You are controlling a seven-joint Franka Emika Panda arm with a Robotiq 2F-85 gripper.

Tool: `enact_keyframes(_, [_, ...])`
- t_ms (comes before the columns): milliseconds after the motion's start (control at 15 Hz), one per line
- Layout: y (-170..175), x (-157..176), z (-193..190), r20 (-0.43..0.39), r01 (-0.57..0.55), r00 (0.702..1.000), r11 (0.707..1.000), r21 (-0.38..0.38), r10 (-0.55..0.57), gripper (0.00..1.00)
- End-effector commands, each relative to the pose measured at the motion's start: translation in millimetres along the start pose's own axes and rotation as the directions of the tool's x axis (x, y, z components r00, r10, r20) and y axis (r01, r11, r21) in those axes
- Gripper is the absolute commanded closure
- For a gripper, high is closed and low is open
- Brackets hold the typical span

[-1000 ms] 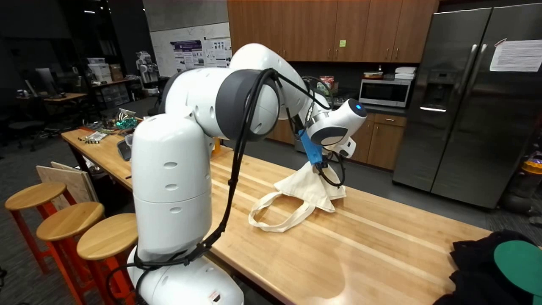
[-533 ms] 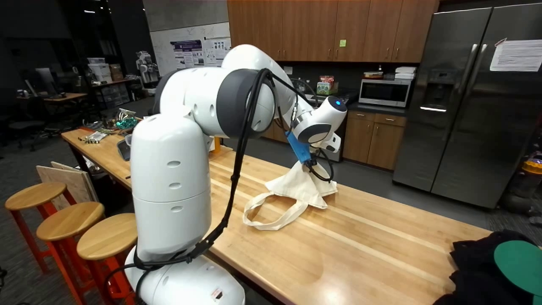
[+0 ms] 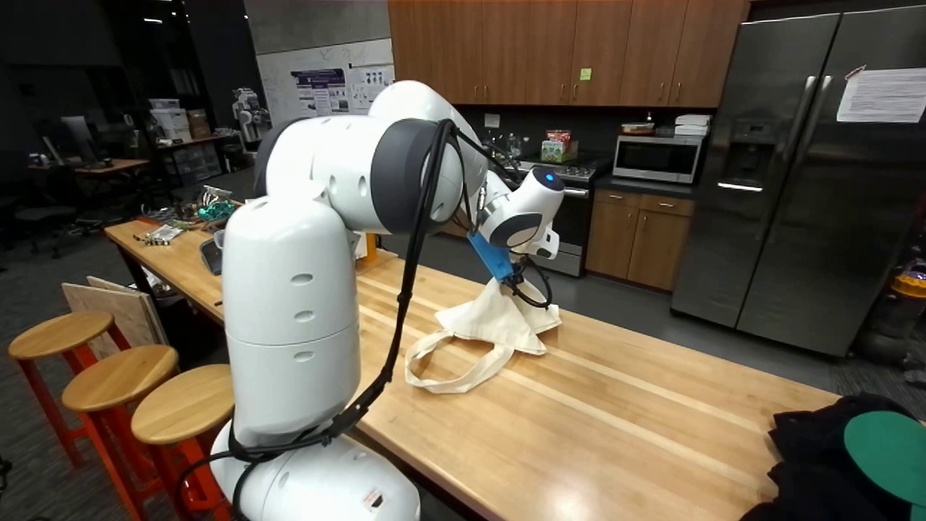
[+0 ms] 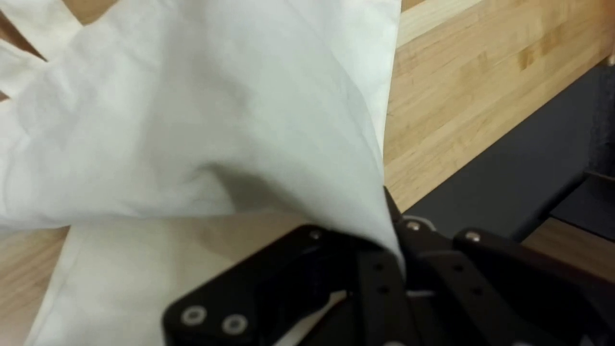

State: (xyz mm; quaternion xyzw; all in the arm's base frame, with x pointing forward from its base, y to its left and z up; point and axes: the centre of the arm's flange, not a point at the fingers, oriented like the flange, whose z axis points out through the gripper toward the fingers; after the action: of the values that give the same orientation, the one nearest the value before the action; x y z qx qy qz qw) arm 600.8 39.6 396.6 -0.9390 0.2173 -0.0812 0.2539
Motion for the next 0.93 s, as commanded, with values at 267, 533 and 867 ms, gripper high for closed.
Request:
enact_keyframes(267, [-36,-31,9,-0.006,0.095,0.995,0.995,-0.036,-0.095,0.99])
enact_keyframes(533, [-52,-44,18,0.002,0.149,0.989,0.988,-0.046,-0.149,0.99])
enact_keyframes(867, [-75,-62,31,0.020,0.210,0.978,0.976,-0.063,-0.209,0.99])
